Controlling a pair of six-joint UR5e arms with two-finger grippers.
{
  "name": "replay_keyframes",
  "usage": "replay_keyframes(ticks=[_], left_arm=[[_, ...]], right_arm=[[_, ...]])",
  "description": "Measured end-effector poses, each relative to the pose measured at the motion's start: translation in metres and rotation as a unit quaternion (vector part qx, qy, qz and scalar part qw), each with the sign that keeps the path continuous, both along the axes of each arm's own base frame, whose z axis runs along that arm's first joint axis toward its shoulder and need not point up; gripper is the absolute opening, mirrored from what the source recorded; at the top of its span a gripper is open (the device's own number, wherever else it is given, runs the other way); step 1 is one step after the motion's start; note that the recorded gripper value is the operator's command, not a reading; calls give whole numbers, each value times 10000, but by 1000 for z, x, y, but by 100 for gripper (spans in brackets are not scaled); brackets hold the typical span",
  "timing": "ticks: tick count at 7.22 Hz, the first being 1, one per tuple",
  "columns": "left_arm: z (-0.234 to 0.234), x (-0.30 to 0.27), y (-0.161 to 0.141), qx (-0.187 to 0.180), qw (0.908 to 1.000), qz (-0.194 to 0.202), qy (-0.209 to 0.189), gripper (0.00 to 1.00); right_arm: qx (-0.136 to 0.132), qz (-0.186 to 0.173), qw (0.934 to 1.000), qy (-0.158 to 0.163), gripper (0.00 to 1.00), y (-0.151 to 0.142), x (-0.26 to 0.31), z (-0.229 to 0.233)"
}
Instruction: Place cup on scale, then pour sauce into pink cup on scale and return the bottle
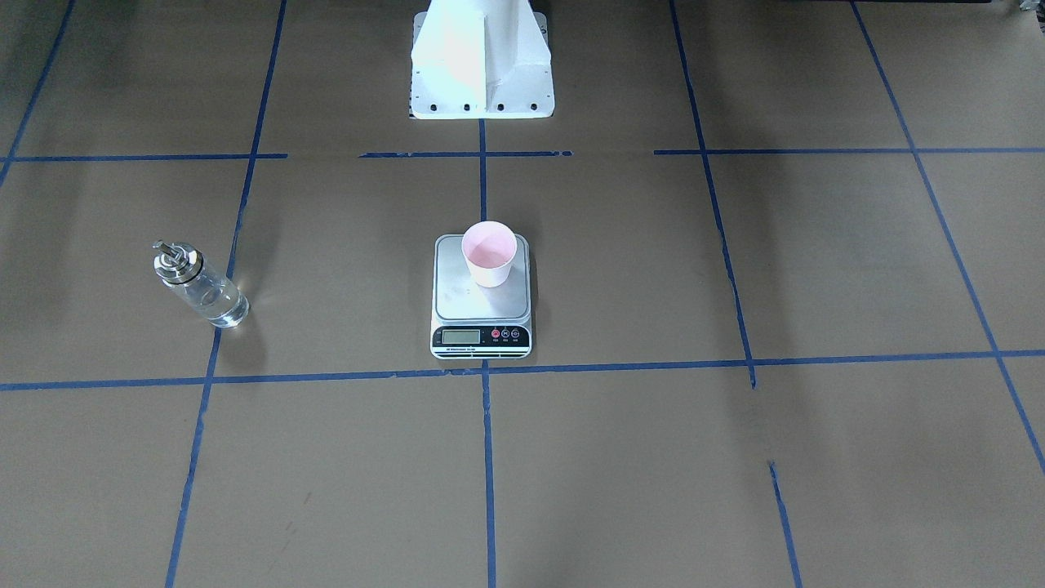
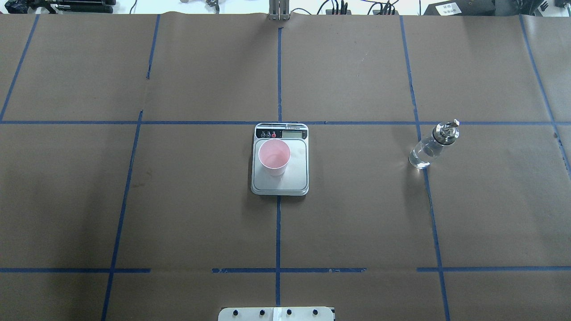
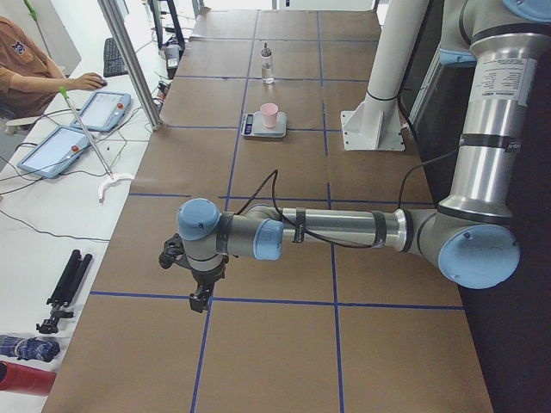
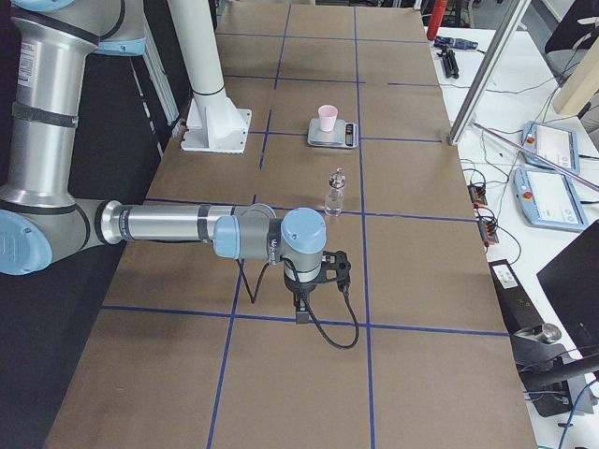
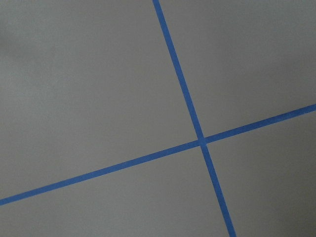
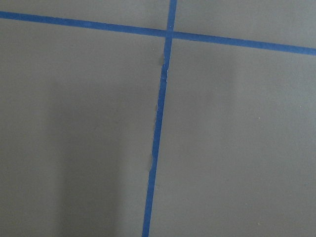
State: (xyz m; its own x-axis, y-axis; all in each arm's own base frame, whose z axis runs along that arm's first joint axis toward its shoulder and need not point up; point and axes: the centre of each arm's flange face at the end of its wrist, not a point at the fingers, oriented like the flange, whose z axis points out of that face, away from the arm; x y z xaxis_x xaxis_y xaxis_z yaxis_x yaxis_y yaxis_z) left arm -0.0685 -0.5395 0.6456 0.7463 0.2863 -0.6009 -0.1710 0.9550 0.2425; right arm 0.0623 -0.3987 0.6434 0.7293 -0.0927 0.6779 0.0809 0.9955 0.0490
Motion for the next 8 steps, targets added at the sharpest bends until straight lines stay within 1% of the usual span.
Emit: replay_keyframes(ticks=[2, 5, 7, 8], left_arm=[[6, 1, 6, -75, 10000, 5, 3, 100], [8, 2, 8, -144, 9999, -33, 35, 100], [8, 2, 9, -575, 9967, -566, 116, 100], [8, 2, 9, -717, 9946, -741, 139, 100]], right_arm=[[-185, 1, 9998, -61, 100, 2, -1, 19], [-251, 131, 9996, -63, 100, -1, -1, 15], [-254, 168, 9995, -60, 100, -3, -1, 12], [-254, 167, 9995, -55, 100, -5, -1, 12]])
